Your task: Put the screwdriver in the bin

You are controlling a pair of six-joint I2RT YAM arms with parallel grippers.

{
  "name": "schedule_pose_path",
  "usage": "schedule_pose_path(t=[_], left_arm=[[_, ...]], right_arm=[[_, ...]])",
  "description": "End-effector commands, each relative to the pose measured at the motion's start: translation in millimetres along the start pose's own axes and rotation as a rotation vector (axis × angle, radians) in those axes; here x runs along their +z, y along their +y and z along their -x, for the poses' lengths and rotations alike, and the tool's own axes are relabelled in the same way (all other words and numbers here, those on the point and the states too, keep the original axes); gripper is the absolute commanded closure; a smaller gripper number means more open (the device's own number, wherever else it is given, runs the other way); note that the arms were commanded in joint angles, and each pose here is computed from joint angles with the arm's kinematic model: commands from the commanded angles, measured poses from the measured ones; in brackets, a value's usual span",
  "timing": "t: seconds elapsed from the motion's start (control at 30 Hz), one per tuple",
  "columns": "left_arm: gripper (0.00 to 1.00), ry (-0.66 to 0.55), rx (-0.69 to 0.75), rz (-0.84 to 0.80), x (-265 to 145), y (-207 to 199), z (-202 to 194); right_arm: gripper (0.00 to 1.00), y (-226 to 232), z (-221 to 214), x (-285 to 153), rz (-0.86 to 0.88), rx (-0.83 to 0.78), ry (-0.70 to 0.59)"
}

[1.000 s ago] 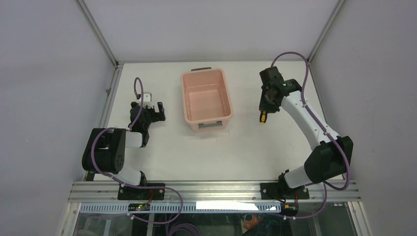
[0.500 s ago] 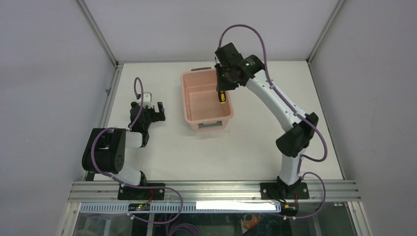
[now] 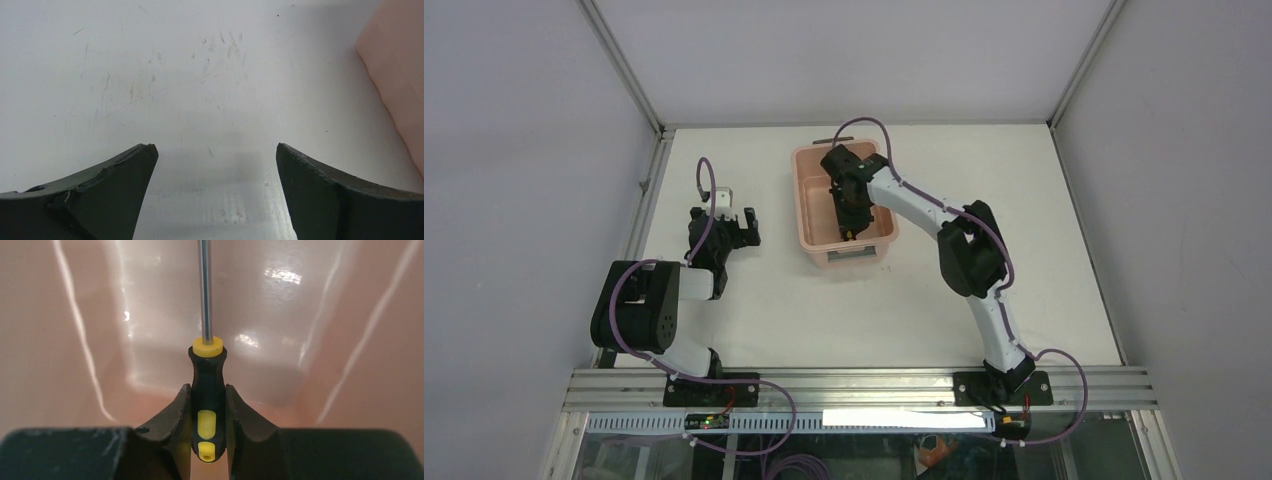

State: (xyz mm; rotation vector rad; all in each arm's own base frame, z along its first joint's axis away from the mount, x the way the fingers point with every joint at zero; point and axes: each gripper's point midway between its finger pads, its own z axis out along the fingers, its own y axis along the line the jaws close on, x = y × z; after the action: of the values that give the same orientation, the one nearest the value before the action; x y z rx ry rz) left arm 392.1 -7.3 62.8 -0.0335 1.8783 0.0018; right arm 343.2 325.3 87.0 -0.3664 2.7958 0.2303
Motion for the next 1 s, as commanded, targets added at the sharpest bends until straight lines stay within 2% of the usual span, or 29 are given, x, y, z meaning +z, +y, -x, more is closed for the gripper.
schedule_pose_path(t=[0.0,0.17,0.23,0.43,0.57,0.73,0.9,0.97], left_arm=[[0.01,-0.051,-0.016,-0.037,-3,-9,15],[0.01,-0.051,-0.017,-0.036,-3,-9,15],[0.01,-0.052,-0.017,-0.037,-3,-9,16],[0.01,-0.052,-0.017,-0.036,-3,-9,16],[0.01,-0.052,-0.017,-0.036,-3,-9,16],[0.01,-0.051,-0.017,-0.037,-3,-9,15],[0.01,-0.052,-0.017,-0.037,-3,-9,16],[0.01,-0.051,-0.017,-0.036,-3,-9,15]], right_arm=[[0.96,10,9,32,0.023,0.053,-0.052],[0.76,4,-1,54,-0.010,0.058,0.001],[0.61,5,5,40,-0.010,0.048,-0.014],[0.28,1,54,-72,-0.002,0.005,-0.261],[0.17,-25,66,-129,-0.023,0.029,-0.355],[0.10,-115,67,-167,-0.139,0.132,-0.414],[0.07,-228,55,-197,-0.236,0.328,-0.464],[0.03,-269,43,-206,-0.309,0.383,-0.472]])
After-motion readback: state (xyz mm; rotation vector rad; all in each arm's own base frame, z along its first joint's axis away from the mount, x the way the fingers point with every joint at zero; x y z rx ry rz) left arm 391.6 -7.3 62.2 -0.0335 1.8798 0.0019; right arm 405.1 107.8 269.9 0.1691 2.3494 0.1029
